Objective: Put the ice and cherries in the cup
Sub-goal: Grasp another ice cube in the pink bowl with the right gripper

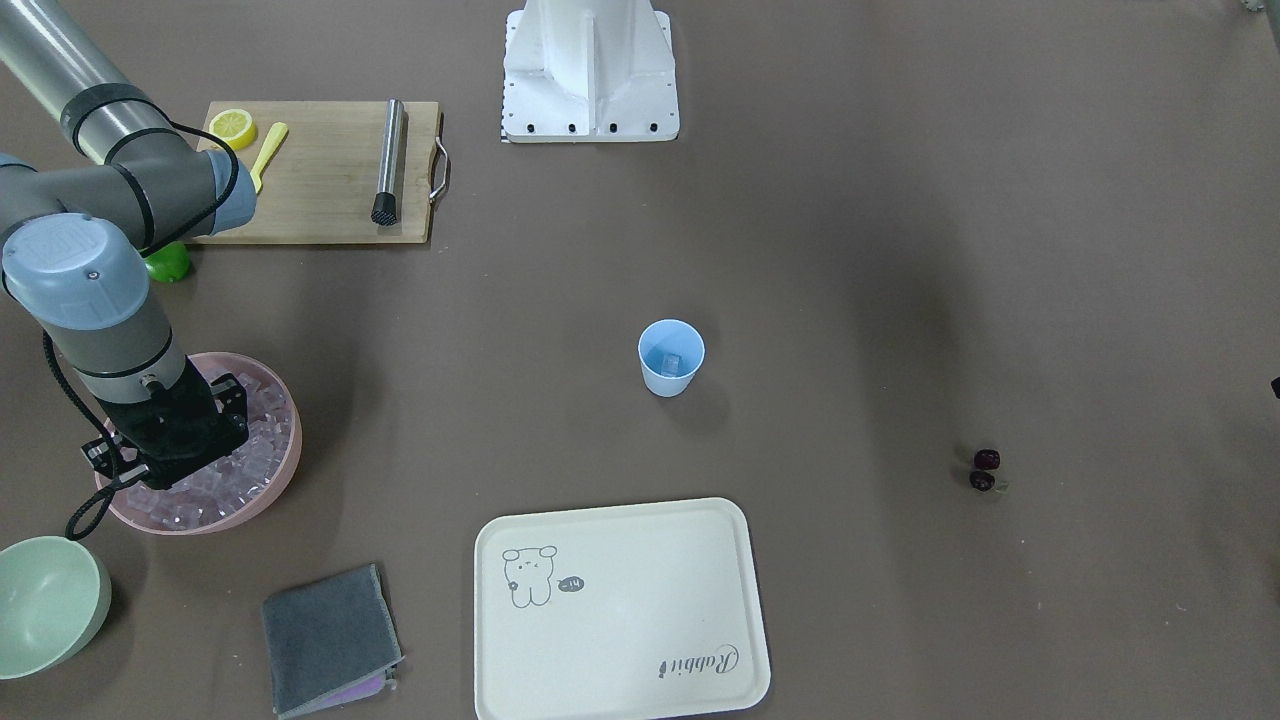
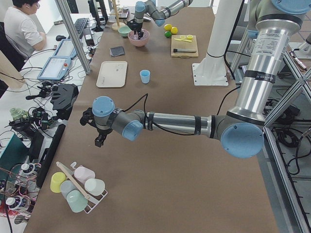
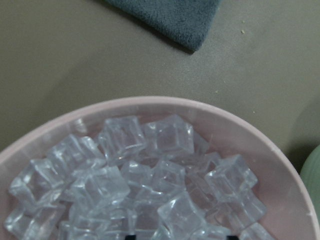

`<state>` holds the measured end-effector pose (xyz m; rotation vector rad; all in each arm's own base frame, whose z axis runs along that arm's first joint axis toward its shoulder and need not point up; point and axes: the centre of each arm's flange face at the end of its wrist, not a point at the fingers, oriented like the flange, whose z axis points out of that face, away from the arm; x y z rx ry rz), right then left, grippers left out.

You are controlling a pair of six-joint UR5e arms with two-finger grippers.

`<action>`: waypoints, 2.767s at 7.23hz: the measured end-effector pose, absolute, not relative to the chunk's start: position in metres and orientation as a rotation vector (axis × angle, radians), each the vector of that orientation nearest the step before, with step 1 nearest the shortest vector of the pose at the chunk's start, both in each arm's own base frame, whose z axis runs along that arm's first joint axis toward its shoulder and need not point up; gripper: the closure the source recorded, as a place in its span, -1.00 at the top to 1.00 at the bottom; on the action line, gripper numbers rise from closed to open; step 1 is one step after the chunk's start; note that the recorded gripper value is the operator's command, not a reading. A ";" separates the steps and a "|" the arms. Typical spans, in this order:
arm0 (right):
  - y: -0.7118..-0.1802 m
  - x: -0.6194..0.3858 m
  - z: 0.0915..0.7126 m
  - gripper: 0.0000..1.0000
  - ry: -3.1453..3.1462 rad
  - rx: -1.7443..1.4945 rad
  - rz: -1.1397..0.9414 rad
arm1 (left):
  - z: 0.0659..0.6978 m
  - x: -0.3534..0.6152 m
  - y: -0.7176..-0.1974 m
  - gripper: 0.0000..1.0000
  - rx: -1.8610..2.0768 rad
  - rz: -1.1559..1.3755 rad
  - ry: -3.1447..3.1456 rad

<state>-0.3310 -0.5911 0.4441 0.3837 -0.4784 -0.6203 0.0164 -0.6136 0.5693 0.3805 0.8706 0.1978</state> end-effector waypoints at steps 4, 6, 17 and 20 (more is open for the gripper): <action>-0.591 -0.331 0.443 -0.94 -0.480 0.384 -0.615 | 0.570 0.016 -0.614 0.95 0.379 0.197 0.871; -0.595 -0.322 0.433 -1.00 -0.493 0.390 -0.602 | 0.571 0.016 -0.614 0.95 0.379 0.197 0.871; -0.484 -0.622 0.084 -1.00 -0.832 0.379 -0.223 | 0.564 0.017 -0.619 0.95 0.389 0.201 0.869; -0.483 -0.634 0.086 0.59 -0.838 0.389 -0.222 | 0.567 0.017 -0.618 0.95 0.383 0.199 0.865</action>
